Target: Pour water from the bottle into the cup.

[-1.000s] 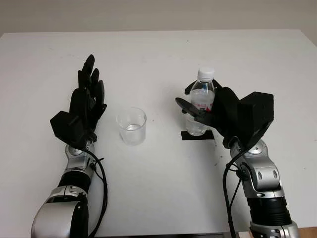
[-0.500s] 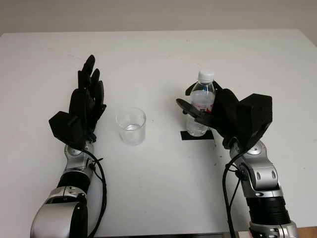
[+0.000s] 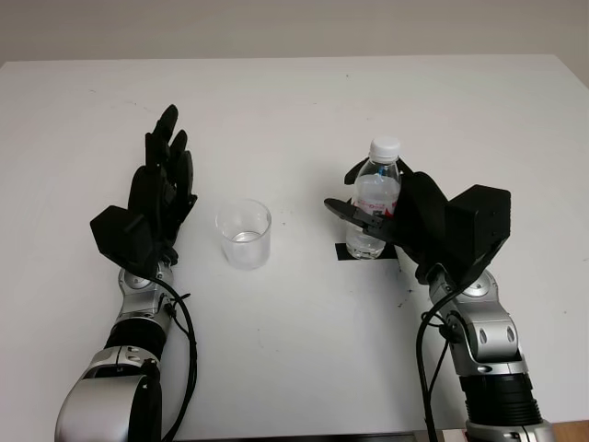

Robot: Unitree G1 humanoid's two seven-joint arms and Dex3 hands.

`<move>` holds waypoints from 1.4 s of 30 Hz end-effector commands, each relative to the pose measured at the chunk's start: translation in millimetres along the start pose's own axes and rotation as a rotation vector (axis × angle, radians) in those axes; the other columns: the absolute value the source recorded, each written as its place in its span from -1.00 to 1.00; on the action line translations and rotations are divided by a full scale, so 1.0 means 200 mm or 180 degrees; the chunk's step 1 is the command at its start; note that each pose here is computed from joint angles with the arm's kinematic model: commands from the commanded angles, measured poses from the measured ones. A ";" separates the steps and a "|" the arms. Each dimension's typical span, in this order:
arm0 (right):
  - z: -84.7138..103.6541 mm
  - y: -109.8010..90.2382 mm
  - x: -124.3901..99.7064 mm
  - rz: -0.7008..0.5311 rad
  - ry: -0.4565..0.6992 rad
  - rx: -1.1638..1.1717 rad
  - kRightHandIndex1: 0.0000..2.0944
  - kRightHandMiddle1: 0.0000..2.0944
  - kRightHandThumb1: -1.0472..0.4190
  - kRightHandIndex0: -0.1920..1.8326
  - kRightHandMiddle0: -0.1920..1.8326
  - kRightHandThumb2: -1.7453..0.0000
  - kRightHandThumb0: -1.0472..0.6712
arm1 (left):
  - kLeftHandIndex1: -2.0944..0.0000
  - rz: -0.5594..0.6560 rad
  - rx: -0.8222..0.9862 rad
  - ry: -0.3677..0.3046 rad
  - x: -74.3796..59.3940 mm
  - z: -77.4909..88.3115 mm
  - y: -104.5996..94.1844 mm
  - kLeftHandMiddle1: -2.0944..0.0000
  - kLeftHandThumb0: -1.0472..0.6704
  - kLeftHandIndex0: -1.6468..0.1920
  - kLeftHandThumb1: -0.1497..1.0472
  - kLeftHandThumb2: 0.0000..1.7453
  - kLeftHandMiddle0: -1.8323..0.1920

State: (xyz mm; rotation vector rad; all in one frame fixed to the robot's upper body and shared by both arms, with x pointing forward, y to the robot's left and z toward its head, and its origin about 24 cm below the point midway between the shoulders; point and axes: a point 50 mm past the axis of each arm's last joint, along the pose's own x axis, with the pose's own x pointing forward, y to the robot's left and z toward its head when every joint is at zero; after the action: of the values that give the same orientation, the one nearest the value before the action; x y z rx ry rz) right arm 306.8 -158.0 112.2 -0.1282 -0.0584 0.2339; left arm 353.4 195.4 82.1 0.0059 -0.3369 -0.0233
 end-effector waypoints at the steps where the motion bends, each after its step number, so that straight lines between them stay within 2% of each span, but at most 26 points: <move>1: -0.01 -0.01 -0.02 -0.0025 -0.0002 -0.0011 1.00 1.00 -0.98 0.23 -0.30 0.94 -0.44 | 0.53 0.0033 0.0005 0.0183 -0.08 -0.07 0.02 0.56 -1.00 1.00 1.00 -0.44 1.00; 10: -0.02 -0.01 -0.03 -0.0092 -0.0001 -0.0030 1.00 1.00 -0.83 -0.23 -0.57 0.95 -0.48 | 0.52 0.0008 0.0002 0.0174 -0.07 -0.07 0.02 0.57 -1.00 1.00 1.00 -0.44 1.00; 12: -0.02 -0.02 -0.04 -0.0040 -0.0032 -0.0109 0.98 0.98 -0.80 -0.75 -0.81 0.95 -0.52 | 0.50 0.0011 -0.0001 0.0175 -0.07 -0.07 0.02 0.55 -1.00 1.00 1.00 -0.45 1.00; 14: -0.01 -0.02 -0.04 -0.0006 -0.0038 -0.0211 0.82 0.86 -0.78 -0.94 -0.95 0.94 -0.54 | 0.49 0.0005 0.0009 0.0172 -0.07 -0.07 0.02 0.54 -1.00 1.00 1.00 -0.45 1.00; 15: -0.01 -0.02 -0.05 0.0007 -0.0043 -0.0253 0.67 0.71 -0.77 -0.97 -0.97 0.94 -0.56 | 0.50 0.0001 0.0013 0.0172 -0.08 -0.07 0.02 0.54 -1.00 1.00 1.00 -0.45 1.00; 16: -0.01 -0.02 -0.05 0.0015 -0.0046 -0.0277 0.47 0.49 -0.76 -0.99 -0.99 0.94 -0.57 | 0.50 -0.0002 0.0014 0.0173 -0.08 -0.07 0.02 0.54 -1.00 1.00 1.00 -0.45 1.00; 17: -0.01 -0.03 -0.05 0.0026 -0.0035 -0.0278 0.40 0.40 -0.75 -0.99 -0.99 0.94 -0.58 | 0.50 -0.0004 0.0019 0.0178 -0.08 -0.07 0.02 0.54 -1.00 1.00 1.00 -0.45 1.00; 18: -0.01 -0.03 -0.06 0.0033 -0.0028 -0.0273 0.18 0.16 -0.73 -1.00 -1.00 0.94 -0.58 | 0.50 -0.0003 0.0022 0.0183 -0.08 -0.07 0.02 0.55 -1.00 1.00 1.00 -0.44 1.00; 22: -0.02 -0.04 -0.09 0.0041 -0.0030 -0.0247 -0.27 -0.30 -0.71 -1.00 -0.99 0.94 -0.60 | 0.50 -0.0006 0.0011 0.0189 -0.08 -0.07 0.02 0.55 -1.00 1.00 1.00 -0.44 1.00; 28: -0.02 -0.05 -0.11 -0.0001 0.0010 -0.0304 -0.62 -0.64 -0.72 -0.93 -0.87 0.94 -0.64 | 0.49 0.0000 -0.0007 0.0188 -0.08 -0.08 0.02 0.54 -1.00 1.00 1.00 -0.44 1.00; 31: -0.03 -0.05 -0.12 0.0004 0.0030 -0.0304 -0.74 -0.73 -0.72 -0.89 -0.84 0.94 -0.65 | 0.49 -0.0007 0.0008 0.0187 -0.08 -0.08 0.02 0.54 -1.00 1.00 1.00 -0.44 1.00; 39: -0.04 -0.05 -0.13 0.0130 0.0048 -0.0306 -0.91 -0.89 -0.74 -0.99 -0.95 0.93 -0.67 | 0.45 0.0001 -0.0009 0.0187 -0.08 -0.08 0.02 0.51 -1.00 1.00 1.00 -0.44 1.00; 42: -0.05 -0.06 -0.13 0.0232 0.0044 -0.0310 -0.99 -0.99 -0.75 -1.00 -1.00 0.94 -0.74 | 0.43 -0.0005 0.0005 0.0184 -0.09 -0.08 0.02 0.51 -1.00 1.00 1.00 -0.43 1.00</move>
State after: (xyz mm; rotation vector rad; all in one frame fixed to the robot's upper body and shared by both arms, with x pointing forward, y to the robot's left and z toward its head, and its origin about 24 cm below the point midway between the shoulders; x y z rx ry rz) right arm 285.7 -173.4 103.7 -0.2238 -0.0486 0.2987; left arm 352.7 196.6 81.6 0.0133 -0.3352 -0.0362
